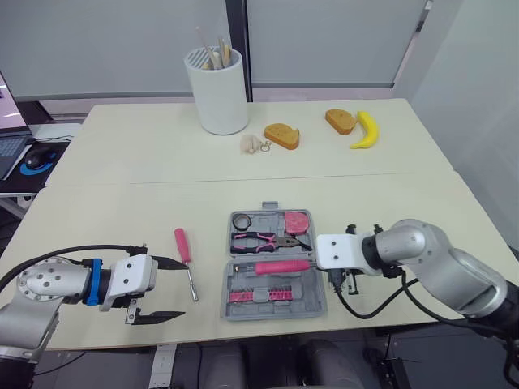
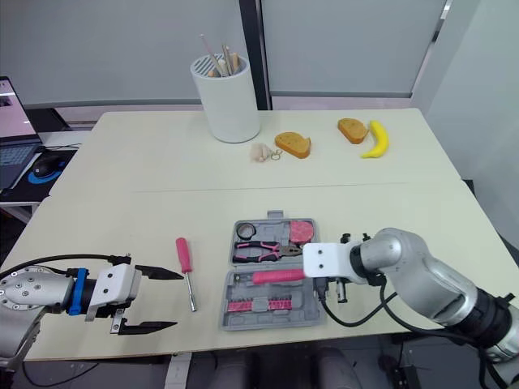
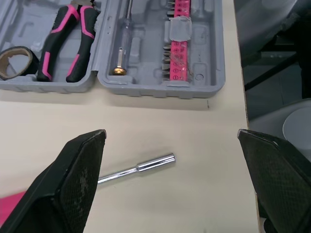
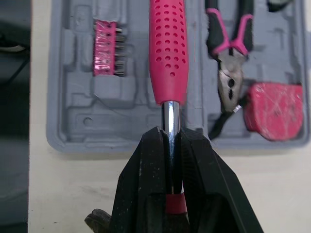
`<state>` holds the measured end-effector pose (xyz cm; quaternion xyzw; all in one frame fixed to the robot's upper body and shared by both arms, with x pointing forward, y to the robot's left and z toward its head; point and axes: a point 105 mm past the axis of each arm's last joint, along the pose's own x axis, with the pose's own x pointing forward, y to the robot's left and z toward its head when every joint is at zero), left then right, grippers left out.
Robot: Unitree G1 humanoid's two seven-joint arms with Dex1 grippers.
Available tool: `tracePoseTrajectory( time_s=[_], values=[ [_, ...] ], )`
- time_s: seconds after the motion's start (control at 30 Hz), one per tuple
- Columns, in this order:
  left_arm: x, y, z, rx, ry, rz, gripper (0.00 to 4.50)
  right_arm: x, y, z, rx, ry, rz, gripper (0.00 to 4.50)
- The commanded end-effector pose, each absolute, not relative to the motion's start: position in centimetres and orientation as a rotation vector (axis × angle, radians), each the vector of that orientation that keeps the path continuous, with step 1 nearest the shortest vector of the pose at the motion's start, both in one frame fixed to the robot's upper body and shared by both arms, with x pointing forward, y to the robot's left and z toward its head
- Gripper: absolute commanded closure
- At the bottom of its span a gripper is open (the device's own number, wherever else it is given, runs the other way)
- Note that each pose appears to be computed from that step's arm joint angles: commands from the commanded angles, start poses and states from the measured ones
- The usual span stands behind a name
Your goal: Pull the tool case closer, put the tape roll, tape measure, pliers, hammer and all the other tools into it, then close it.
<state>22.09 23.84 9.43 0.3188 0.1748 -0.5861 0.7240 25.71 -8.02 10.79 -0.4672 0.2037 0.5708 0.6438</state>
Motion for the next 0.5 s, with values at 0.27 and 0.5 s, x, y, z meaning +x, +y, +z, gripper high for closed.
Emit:
tracePoseTrajectory(
  time_s=[0.27,0.5],
  values=[
    [22.5,22.5,10.0,0.734,0.347,-1.302,0.00,26.7,-4.7,9.6,-1.119,0.442,1.319,4.29],
    [22.6,22.1,10.0,0.738,0.346,-1.307,0.00,27.3,-3.5,8.6,-1.130,0.437,1.317,4.29]
  ],
)
